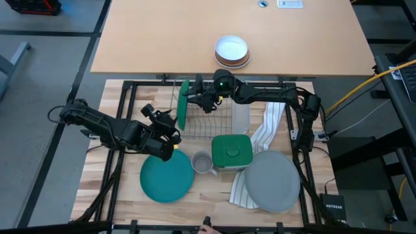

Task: Sort dishes
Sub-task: Put the green plate in the dish rack

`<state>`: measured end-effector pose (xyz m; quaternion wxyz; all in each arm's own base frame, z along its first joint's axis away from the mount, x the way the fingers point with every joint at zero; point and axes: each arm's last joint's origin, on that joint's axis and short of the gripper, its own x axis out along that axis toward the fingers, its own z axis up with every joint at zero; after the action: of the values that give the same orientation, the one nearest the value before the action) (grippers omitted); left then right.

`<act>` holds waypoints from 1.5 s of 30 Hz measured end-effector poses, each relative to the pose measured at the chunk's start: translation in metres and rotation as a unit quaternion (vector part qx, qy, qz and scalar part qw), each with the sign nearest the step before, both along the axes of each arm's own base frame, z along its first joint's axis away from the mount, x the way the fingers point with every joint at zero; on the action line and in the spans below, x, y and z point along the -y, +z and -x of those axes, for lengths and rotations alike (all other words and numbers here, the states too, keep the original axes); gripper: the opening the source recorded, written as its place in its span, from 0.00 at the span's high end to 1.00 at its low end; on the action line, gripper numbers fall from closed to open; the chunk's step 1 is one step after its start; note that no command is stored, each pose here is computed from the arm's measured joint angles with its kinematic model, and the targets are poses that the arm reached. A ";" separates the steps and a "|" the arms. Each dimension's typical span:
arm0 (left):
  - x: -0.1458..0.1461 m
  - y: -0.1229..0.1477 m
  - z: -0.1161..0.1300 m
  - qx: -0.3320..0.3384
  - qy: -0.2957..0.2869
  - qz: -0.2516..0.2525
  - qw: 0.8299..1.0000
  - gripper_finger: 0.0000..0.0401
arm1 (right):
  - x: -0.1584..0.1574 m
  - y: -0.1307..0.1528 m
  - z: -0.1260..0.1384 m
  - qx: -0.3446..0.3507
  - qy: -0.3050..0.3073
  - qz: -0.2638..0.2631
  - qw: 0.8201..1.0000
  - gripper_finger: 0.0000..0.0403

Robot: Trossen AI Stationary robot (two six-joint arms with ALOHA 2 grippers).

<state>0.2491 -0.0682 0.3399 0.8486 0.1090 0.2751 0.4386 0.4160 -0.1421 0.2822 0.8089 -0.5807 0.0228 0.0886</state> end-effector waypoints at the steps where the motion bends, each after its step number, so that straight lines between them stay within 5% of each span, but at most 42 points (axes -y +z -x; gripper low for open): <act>1: 0.000 0.000 0.000 0.001 0.000 0.001 1.000 0.61 | 0.000 0.000 0.000 -0.002 0.001 -0.014 1.000 0.59; 9: 0.000 0.000 0.000 0.004 0.000 0.001 1.000 0.61 | -0.005 -0.012 -0.009 -0.006 0.012 -0.076 0.997 0.59; 26: 0.001 0.000 0.000 0.003 -0.001 0.000 1.000 0.61 | -0.027 -0.028 -0.028 0.014 0.016 -0.070 0.997 0.59; 45: 0.007 0.000 0.002 0.002 -0.013 0.000 1.000 0.61 | -0.049 -0.025 -0.036 0.045 -0.095 -0.045 0.993 0.48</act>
<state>0.2474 -0.0749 0.3401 0.8547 0.1118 0.2721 0.4276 0.4517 -0.0933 0.2572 0.8390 -0.5426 0.0375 -0.0137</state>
